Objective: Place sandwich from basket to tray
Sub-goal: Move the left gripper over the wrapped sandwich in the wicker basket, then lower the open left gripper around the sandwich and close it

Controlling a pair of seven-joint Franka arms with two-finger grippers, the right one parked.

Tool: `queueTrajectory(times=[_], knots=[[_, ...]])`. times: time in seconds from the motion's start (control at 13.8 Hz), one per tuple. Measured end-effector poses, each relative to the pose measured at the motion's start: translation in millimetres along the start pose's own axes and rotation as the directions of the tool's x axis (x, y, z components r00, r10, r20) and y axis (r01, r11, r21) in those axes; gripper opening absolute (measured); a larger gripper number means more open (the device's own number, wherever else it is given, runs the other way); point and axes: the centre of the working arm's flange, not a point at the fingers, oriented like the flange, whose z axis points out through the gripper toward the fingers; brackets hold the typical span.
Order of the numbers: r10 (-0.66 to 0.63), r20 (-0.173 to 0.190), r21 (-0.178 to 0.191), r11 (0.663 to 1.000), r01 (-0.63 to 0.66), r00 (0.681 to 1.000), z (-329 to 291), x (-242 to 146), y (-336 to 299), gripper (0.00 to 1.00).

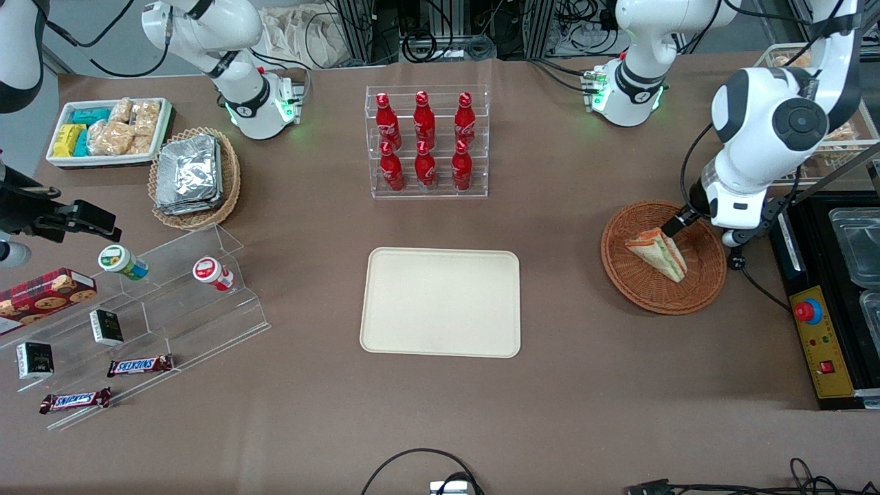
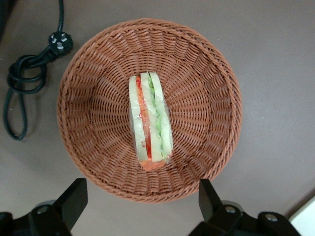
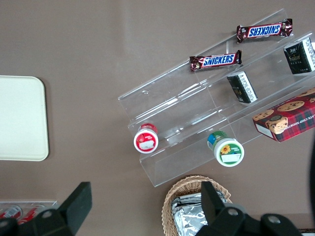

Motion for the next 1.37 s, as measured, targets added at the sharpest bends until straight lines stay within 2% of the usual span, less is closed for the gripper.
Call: queueTrajectory(times=[0.51,1.37], knots=[[-0.054,-0.031,-0.037,0.998,0.053,0.998,48,-5,-5,1.00],[-0.100,-0.036,-0.064,0.993,0.098,0.994,111,-3,-1,1.00]])
